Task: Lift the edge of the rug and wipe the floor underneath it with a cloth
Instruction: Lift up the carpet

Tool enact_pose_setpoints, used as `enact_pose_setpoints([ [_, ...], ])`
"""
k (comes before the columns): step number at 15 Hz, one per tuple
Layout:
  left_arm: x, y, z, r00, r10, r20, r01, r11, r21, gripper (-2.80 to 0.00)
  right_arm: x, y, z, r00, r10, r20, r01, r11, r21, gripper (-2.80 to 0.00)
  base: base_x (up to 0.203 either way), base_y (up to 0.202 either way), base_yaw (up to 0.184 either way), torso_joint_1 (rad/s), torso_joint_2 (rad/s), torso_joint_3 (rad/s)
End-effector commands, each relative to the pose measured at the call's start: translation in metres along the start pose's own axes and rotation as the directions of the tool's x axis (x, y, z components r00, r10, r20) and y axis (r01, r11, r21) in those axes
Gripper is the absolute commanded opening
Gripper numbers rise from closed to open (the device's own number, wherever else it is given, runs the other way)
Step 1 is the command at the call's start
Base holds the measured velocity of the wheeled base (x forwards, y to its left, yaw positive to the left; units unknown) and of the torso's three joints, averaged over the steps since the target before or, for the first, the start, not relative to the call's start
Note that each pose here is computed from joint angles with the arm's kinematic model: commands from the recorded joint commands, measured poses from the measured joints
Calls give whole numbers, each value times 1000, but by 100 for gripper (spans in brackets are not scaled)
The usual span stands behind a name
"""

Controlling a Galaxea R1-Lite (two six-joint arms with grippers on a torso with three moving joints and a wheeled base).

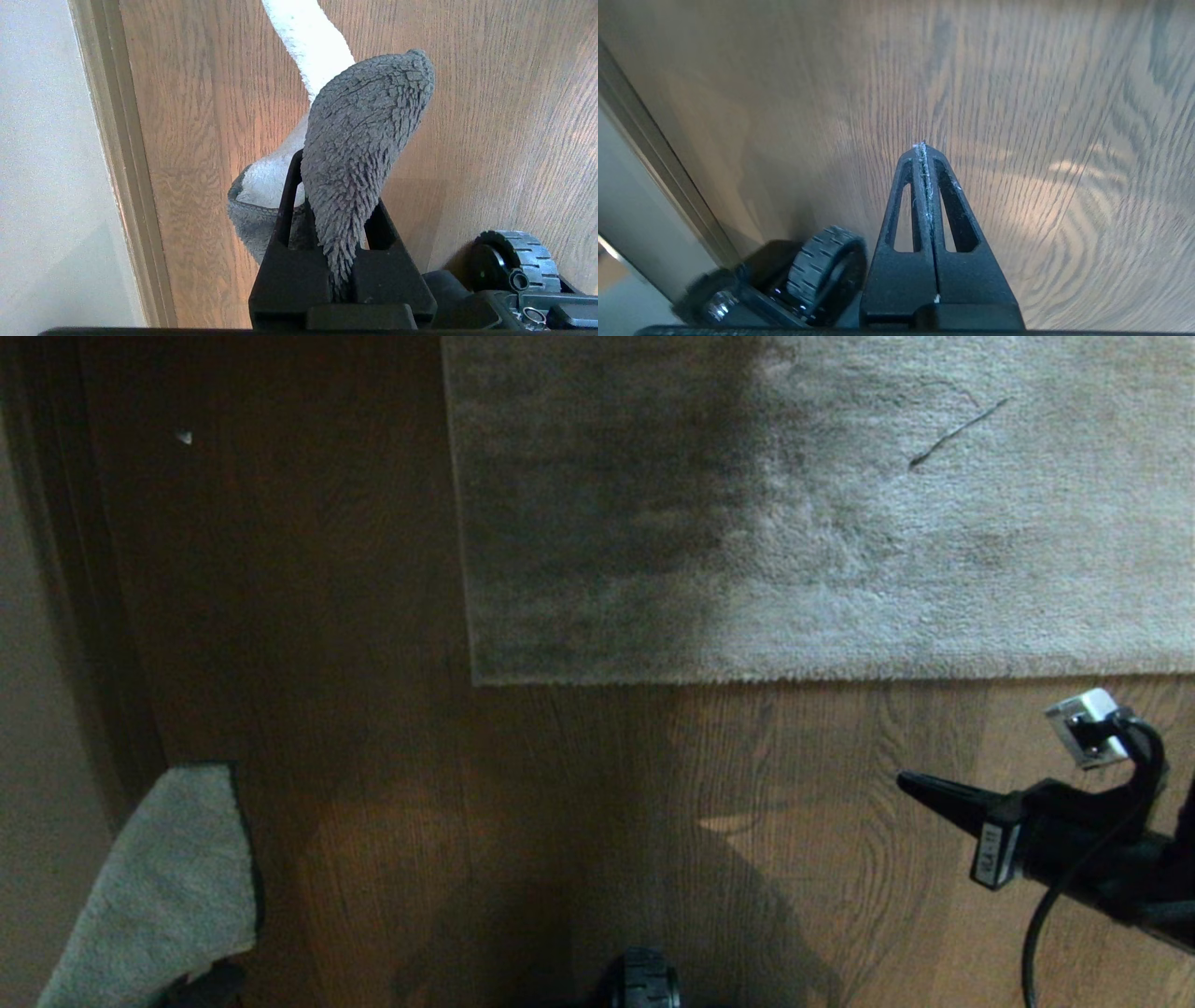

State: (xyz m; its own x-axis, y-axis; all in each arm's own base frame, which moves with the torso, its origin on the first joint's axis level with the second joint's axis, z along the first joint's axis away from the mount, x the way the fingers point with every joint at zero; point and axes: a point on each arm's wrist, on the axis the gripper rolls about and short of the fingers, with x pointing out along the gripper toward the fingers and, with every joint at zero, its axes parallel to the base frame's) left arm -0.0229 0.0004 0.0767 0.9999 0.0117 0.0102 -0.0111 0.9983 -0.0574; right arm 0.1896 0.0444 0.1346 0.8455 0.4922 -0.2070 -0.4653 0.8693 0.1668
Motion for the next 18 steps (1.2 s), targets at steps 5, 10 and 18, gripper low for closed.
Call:
enact_pose_setpoints([
  [5, 0, 0, 0, 1000, 1, -1, -1, 1000, -1, -280, 16, -2, -5, 1000, -5, 1, 5, 994, 111, -280, 0, 0, 0, 0, 0, 0],
  [10, 0, 0, 0, 1000, 1, 1, -1, 1000, -1, -280, 50, 22, -11, 994, 97, 59, -106, 981, 162, -280, 0, 0, 0, 0, 0, 0],
  [18, 0, 0, 0, 1000, 1, 1, -1, 1000, -1, -280, 93, 32, -4, 986, 104, 130, -128, 972, 198, 0, 0, 0, 0, 0, 0, 0],
])
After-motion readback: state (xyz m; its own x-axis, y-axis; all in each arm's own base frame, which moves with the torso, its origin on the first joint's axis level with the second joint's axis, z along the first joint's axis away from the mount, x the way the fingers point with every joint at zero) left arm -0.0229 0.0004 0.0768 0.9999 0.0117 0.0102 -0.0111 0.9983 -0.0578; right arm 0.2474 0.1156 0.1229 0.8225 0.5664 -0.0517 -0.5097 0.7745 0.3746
